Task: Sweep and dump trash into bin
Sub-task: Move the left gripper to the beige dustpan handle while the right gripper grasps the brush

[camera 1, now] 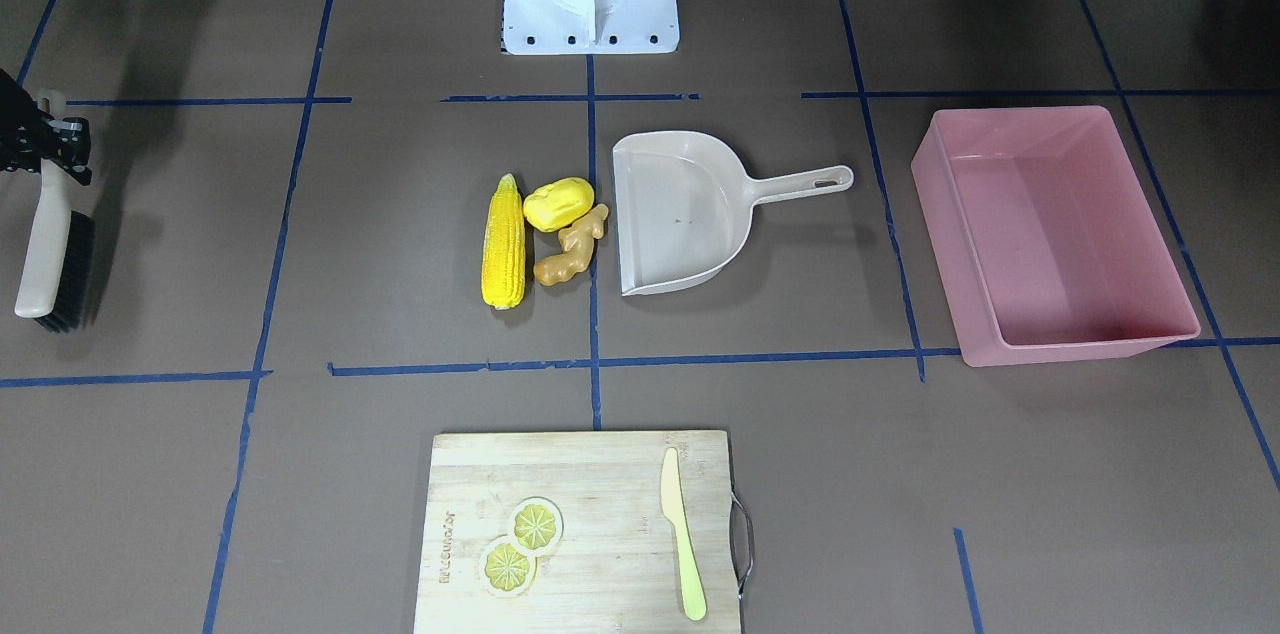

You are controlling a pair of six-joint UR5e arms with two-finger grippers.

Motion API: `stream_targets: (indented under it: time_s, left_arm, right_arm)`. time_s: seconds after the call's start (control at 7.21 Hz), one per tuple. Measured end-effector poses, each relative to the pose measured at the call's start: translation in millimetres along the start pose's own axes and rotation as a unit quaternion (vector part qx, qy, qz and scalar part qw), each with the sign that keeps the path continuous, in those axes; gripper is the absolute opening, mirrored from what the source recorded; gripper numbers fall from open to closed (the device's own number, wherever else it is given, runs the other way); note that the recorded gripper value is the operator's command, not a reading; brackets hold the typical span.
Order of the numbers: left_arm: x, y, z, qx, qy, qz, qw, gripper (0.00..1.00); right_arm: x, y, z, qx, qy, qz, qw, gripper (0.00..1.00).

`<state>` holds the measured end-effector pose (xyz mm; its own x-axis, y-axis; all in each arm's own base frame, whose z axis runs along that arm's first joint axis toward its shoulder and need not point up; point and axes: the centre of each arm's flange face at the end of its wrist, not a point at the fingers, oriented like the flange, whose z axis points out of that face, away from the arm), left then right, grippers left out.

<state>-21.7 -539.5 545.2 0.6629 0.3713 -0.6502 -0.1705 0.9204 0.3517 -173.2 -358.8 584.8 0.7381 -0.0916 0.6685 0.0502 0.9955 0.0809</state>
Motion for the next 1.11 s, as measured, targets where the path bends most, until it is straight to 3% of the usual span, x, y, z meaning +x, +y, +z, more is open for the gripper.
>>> stream_targets:
  time_s: [0.28, 0.42, 0.56, 0.83, 1.11]
  left_arm:
    - [31.5, -16.1, -7.0, 0.049, 0.0, 0.074, 0.996, 1.0]
    - [53.6, -22.0, -3.1, 0.078, 0.009, 0.124, 0.9891, 1.0]
    - [81.9, -29.1, 6.1, 0.097, 0.025, 0.171, 0.9802, 1.0]
    - [162.3, -41.7, 23.7, 0.106, 0.061, 0.255, 0.9592, 1.0]
    - [238.1, -61.4, 17.2, 0.125, 0.087, 0.321, 0.9346, 1.0]
  right_arm:
    - [-37.0, -13.5, -14.9, 0.003, -0.009, -0.012, 0.9999, 0.0]
    - [-49.8, -18.3, -16.8, 0.005, -0.015, -0.02, 0.9997, 0.0]
    - [-56.2, -20.5, -17.4, 0.006, -0.018, -0.023, 0.9996, 0.0]
    - [-60.0, -22.0, -18.4, 0.008, -0.02, -0.025, 0.9995, 0.0]
    - [-62.6, -21.3, -18.4, 0.007, -0.022, -0.027, 0.9994, 0.0]
